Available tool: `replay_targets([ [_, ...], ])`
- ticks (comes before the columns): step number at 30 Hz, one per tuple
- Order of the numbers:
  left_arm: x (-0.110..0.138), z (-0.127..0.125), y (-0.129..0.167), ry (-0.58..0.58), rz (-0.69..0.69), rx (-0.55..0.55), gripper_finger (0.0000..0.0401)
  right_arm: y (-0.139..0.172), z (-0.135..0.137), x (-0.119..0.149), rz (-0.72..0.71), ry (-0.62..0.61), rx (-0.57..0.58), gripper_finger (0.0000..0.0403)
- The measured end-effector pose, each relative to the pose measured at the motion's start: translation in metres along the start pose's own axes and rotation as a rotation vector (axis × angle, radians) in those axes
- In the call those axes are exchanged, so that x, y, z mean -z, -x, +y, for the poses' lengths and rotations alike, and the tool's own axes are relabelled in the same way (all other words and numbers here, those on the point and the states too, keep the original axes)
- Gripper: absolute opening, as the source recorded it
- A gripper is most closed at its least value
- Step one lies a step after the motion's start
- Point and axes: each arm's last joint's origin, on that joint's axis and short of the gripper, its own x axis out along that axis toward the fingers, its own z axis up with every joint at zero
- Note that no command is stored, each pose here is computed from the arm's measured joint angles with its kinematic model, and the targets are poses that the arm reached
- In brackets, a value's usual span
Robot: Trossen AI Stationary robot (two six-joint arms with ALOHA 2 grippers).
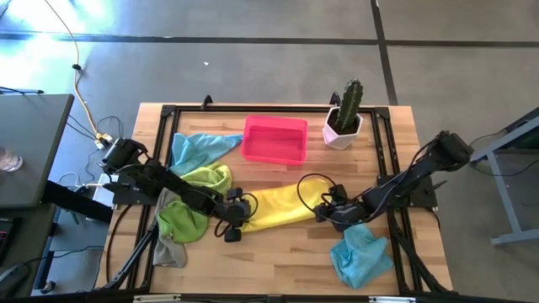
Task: Fold microfiber towels
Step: Fold the yellow microfiber cloth on the table
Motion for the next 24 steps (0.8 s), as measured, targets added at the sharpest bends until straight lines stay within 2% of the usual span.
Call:
replay_targets([
  [13, 0.000, 0.000, 0.000, 0.000, -0.005, -0.002, 0.0074, -0.025, 0.002, 0.014, 0.020, -0.029, -0.041, 0.0171],
  [24, 0.000, 0.000, 0.000, 0.001, -0.006, -0.001, 0.0074, -0.028, 0.007, 0.013, 0.008, -0.013, 0.002, 0.0171],
])
